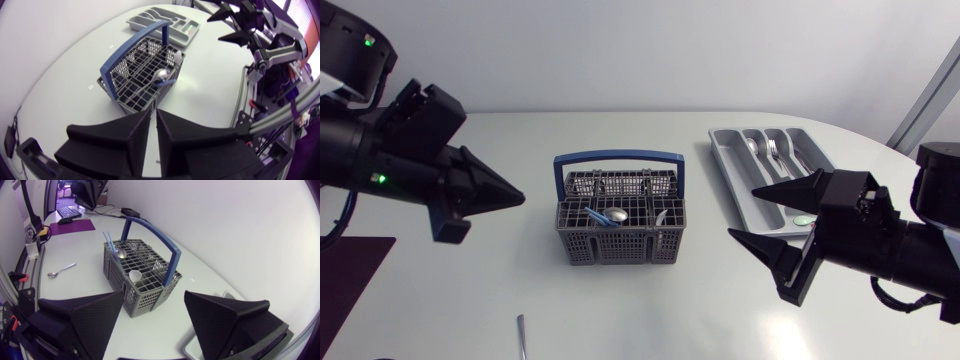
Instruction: Unload the cutlery basket into the drawer organizer.
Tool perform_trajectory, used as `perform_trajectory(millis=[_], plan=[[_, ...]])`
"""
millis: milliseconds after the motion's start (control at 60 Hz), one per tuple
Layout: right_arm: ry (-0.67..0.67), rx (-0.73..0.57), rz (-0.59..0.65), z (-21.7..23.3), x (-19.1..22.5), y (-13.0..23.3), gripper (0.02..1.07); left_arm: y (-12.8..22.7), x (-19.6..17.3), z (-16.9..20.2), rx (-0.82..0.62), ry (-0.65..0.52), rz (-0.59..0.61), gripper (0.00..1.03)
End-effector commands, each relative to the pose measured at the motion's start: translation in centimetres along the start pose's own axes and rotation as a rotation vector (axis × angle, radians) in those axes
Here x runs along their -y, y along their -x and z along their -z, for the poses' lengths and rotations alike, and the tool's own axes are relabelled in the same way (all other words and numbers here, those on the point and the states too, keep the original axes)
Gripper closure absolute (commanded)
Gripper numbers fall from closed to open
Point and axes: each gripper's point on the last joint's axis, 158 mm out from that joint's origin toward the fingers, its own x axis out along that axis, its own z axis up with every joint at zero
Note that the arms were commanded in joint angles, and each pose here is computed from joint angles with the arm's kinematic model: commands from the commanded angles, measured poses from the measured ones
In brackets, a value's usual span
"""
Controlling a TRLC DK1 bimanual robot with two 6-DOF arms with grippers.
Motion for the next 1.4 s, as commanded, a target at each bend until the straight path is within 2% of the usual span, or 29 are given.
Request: perform_trajectory(millis=[0, 133, 267, 367, 483, 683, 967, 1250, 1383], plan=[[-0.002, -0.044, -0.028, 1.9, -0.9, -0.6, 0.20, -0.1, -0.9, 2.4, -0.042, -0.147, -0.017, 0.80], [-0.002, -0.049, -0.040, 1.9, -1.1, -0.8, 0.20, -0.7, -1.9, 5.2, -0.095, -0.298, -0.006, 0.78], [0.001, -0.068, -0.054, 2.4, -1.4, -1.2, 0.20, -1.8, -1.3, 8.2, -0.134, -0.511, 0.050, 0.78], [-0.002, -0.078, -0.060, 2.6, -1.4, -1.4, 0.20, -2.4, -0.4, 9.6, -0.141, -0.671, 0.088, 0.78], [-0.007, -0.086, -0.065, 2.8, -1.2, -1.8, 0.20, -3.6, 1.9, 10.7, -0.153, -0.789, 0.176, 0.78], [-0.014, -0.099, -0.070, 3.2, -1.1, -2.5, 0.20, -5.5, 5.8, 14.9, -0.289, -1.001, 0.335, 0.60], [-0.029, -0.117, -0.087, 4.1, -1.0, -3.8, 0.20, -6.5, 7.1, 19.0, -0.437, -1.174, 0.475, 0.54], [-0.053, -0.119, -0.087, 4.4, 0.0, -4.6, 0.20, -7.1, 8.7, 20.6, -0.488, -1.261, 0.583, 0.51], [-0.061, -0.108, -0.076, 4.1, 0.7, -4.4, 0.20, -7.6, 9.2, 21.0, -0.488, -1.301, 0.590, 0.51]])
